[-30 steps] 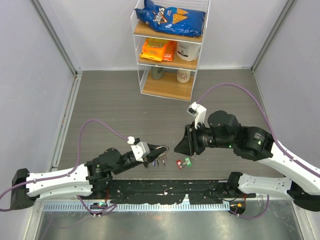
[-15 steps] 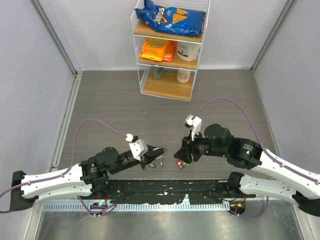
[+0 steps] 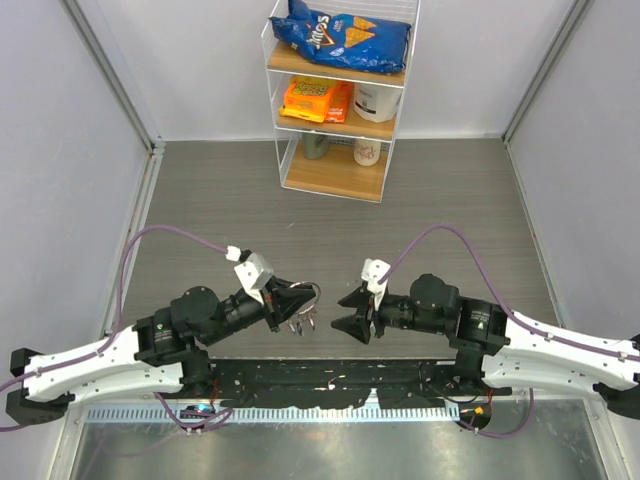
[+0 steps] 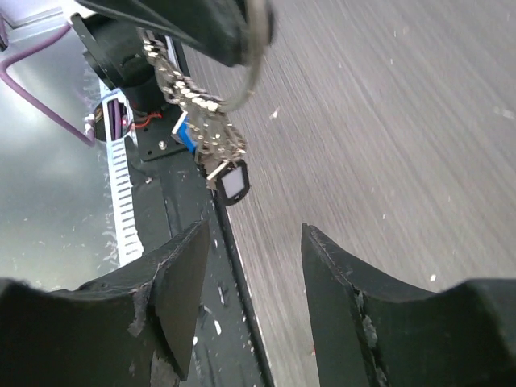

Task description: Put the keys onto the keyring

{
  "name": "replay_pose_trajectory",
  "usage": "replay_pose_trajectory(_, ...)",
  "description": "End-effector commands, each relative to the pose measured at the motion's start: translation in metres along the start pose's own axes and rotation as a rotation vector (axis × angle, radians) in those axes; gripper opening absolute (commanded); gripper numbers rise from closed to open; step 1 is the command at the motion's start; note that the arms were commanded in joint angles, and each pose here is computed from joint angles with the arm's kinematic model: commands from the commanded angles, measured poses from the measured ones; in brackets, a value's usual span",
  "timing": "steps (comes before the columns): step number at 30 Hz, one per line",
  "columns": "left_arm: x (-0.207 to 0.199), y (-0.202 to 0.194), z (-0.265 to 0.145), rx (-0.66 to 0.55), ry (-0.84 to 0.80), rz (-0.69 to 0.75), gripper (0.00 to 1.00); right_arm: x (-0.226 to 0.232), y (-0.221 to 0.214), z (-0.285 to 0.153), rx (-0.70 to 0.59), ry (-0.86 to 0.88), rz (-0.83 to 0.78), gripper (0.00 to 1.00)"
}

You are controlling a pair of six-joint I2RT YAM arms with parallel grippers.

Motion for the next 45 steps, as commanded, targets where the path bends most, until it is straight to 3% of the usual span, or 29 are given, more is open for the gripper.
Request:
replay_pose_trajectory(1, 0.01, 0.03, -0.009, -0.048, 0.096, -0.1, 0.0, 0.011, 0.036, 0.01, -0.187, 0.026, -0.187, 0.56)
replay_pose_trajectory(7, 0.012, 0.034, -0.011, -0.046, 0.122, -0.153, 0.0, 0.026, 0.042, 0.02, -0.259, 0.008, -0.35, 0.57)
replay_pose_trajectory(16, 0.007, 0.041, -0.015, -0.058, 0.097, -0.193, 0.0, 0.017, 0.057, 0.022, -0.348, -0.163, -0.48, 0.48)
replay_pose_trajectory(31, 0.007, 0.047, -0.023, -0.076, 0.092, -0.217, 0.0, 0.025, 0.047, 0.039, -0.315, -0.126, -0.514, 0.43)
replay_pose_trajectory(45, 0.006, 0.05, -0.025, -0.089, 0.082, -0.222, 0.0, 0.026, 0.065, 0.045, -0.34, -0.164, -0.537, 0.41)
Point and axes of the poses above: each gripper's point midway between its finger pads, its own z axis out along the fingers, its own x axis along the line the jaws close on, y = z × x, the point moved 2 cm from there along -z, back along the fingers, and after that the axes turned 4 degrees about z, right-handed, at the moved point
